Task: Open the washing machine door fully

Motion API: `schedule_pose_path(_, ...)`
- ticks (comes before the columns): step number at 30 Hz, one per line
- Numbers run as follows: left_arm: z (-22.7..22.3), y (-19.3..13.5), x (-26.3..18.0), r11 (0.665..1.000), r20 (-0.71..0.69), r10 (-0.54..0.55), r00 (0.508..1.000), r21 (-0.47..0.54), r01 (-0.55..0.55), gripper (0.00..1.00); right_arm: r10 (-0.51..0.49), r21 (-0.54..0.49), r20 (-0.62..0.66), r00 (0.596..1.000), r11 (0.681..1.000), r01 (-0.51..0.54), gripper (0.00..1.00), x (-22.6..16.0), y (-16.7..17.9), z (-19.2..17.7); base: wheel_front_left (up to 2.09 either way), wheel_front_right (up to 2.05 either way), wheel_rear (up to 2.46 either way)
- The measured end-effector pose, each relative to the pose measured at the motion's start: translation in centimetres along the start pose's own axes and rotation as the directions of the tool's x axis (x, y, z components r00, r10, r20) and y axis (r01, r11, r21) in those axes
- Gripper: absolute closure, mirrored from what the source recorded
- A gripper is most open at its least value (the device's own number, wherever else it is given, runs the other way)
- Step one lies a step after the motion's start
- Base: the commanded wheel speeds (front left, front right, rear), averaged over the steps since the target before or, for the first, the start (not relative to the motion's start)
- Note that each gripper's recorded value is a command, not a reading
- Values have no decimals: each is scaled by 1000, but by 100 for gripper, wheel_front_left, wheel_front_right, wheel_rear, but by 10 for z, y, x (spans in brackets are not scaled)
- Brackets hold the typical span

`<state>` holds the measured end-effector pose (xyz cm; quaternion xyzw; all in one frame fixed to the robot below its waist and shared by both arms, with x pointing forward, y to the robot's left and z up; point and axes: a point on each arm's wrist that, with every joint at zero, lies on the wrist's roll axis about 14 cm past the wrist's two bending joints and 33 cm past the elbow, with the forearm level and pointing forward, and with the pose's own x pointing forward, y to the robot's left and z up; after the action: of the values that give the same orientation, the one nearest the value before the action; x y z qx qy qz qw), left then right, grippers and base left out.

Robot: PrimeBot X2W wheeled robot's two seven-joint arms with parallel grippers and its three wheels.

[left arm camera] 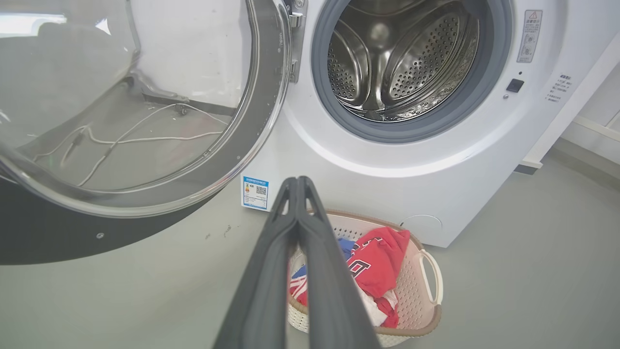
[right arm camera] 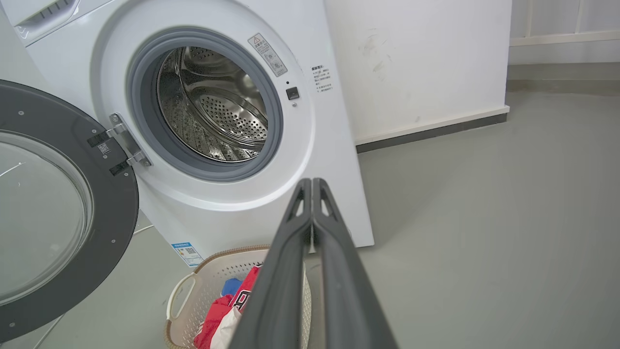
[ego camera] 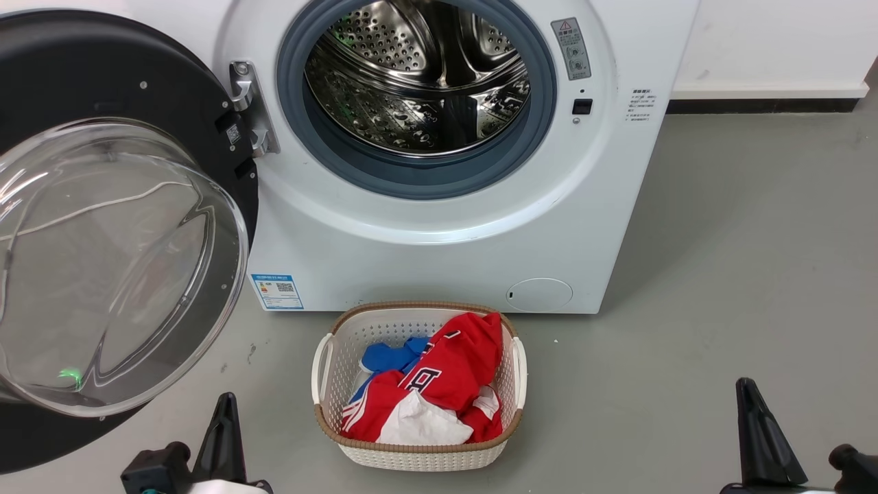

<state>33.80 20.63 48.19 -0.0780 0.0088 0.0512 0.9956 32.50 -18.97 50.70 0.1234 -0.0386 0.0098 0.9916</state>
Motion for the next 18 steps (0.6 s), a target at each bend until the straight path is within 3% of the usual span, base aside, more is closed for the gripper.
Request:
schedule_pose_path(8,-1,2,4,988,-22,14,1000,-156,-17,100,-24,148,-7,1000,989,25,100,7,-4,-1,0,0,0)
schedule_pose_path(18,-2,2,10,944,-44,21,999,-329,-34,100,-47,309,-21,999,950,51,100,15,-8,-2,0,0,0)
